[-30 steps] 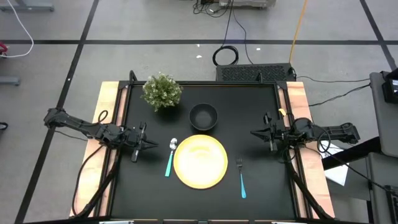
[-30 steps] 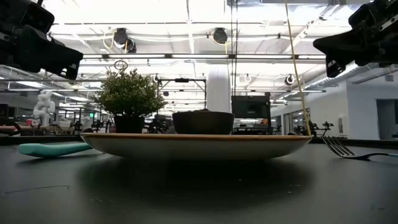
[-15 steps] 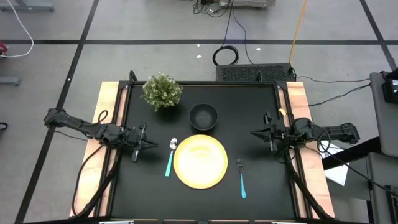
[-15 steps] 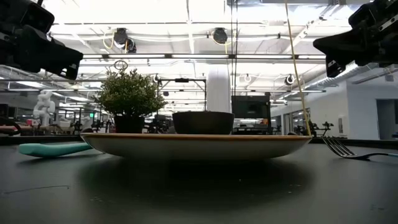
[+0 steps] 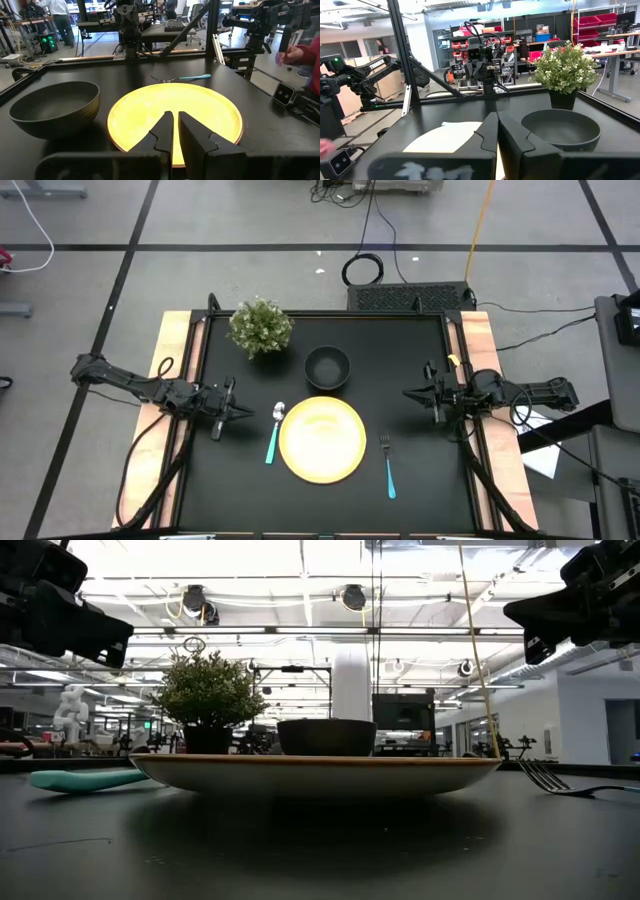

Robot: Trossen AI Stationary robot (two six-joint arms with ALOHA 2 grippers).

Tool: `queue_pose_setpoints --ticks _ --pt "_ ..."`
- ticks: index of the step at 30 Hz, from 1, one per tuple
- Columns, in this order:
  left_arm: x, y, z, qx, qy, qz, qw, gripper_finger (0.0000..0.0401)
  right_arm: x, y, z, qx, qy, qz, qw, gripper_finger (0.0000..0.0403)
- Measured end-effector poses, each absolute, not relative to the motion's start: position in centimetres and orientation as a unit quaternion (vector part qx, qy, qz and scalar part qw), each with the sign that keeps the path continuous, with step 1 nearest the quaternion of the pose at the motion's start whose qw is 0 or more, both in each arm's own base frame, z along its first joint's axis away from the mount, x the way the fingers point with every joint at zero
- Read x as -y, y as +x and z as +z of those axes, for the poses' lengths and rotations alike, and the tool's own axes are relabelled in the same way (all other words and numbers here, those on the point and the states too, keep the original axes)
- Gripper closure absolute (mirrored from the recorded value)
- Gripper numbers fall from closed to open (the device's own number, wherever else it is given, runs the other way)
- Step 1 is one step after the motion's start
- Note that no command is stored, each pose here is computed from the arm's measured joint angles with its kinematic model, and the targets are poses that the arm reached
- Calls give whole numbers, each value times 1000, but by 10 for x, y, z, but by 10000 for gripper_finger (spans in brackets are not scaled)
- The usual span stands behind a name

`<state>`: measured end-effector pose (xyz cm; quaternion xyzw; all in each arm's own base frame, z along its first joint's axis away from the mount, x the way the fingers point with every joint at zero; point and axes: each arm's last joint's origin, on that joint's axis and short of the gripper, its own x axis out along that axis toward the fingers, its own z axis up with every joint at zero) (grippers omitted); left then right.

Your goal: Set table place

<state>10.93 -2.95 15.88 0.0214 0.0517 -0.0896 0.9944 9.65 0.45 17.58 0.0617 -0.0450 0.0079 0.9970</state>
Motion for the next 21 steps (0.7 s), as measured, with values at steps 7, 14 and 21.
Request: queue_pose_setpoints --ticks 7,14,21 --pt "29 109 159 -52 21 -90 994 370 -5 96 176 45 62 8 997 403" --pt "29 109 160 -42 42 -90 994 370 -5 96 176 45 62 8 997 403" --pt "29 109 160 -43 32 -89 995 370 -5 96 176 45 62 8 997 403"
